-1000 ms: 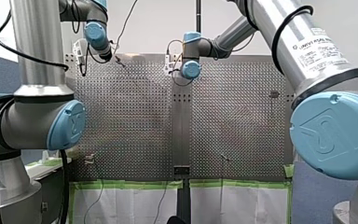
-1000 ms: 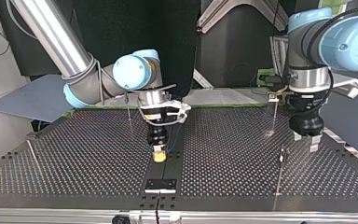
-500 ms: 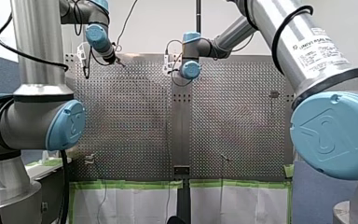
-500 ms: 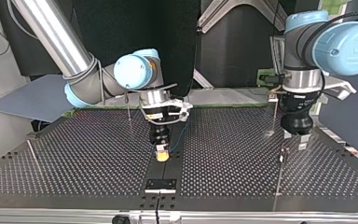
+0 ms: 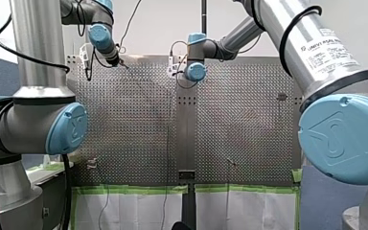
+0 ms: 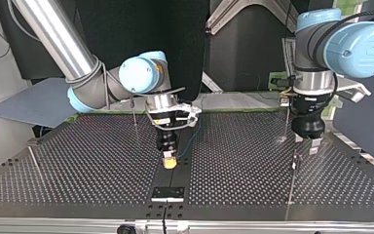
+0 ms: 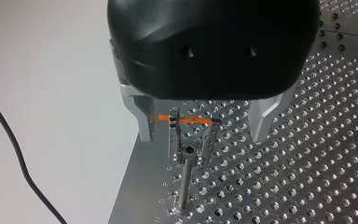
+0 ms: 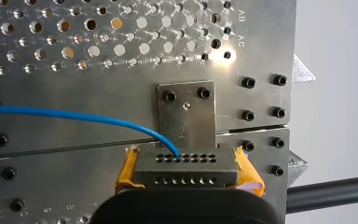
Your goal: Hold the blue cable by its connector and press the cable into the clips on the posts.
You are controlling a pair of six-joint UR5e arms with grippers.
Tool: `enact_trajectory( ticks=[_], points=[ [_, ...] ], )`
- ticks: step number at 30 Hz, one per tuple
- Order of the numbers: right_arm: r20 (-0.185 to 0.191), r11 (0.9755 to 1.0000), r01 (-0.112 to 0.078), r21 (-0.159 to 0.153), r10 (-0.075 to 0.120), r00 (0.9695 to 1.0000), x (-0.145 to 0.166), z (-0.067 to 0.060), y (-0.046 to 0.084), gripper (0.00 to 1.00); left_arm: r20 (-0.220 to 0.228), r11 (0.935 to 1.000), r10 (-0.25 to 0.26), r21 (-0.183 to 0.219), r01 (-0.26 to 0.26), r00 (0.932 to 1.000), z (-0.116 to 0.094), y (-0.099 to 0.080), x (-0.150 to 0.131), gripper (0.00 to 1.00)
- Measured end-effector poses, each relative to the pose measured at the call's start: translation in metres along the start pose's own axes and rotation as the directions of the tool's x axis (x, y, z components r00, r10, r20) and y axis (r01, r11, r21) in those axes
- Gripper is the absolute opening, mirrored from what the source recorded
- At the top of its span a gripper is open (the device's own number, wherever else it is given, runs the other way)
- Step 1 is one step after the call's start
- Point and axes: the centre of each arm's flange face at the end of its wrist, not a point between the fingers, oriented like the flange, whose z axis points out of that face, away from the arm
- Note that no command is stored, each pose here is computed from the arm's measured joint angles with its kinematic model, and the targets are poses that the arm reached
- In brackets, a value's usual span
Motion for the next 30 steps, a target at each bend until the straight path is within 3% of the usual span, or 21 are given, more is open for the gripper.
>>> enact_trajectory(
  ticks=[30],
  points=[
    [0.002,1.0000,-0.003,0.009,0.003,1.0000,-0.0002,-0.0009,-0.0027,0.00,-0.003,0.9999,0.001,0.010,-0.001,1.0000,-0.0031,-0.0041,0.0000,1.00]
  ],
)
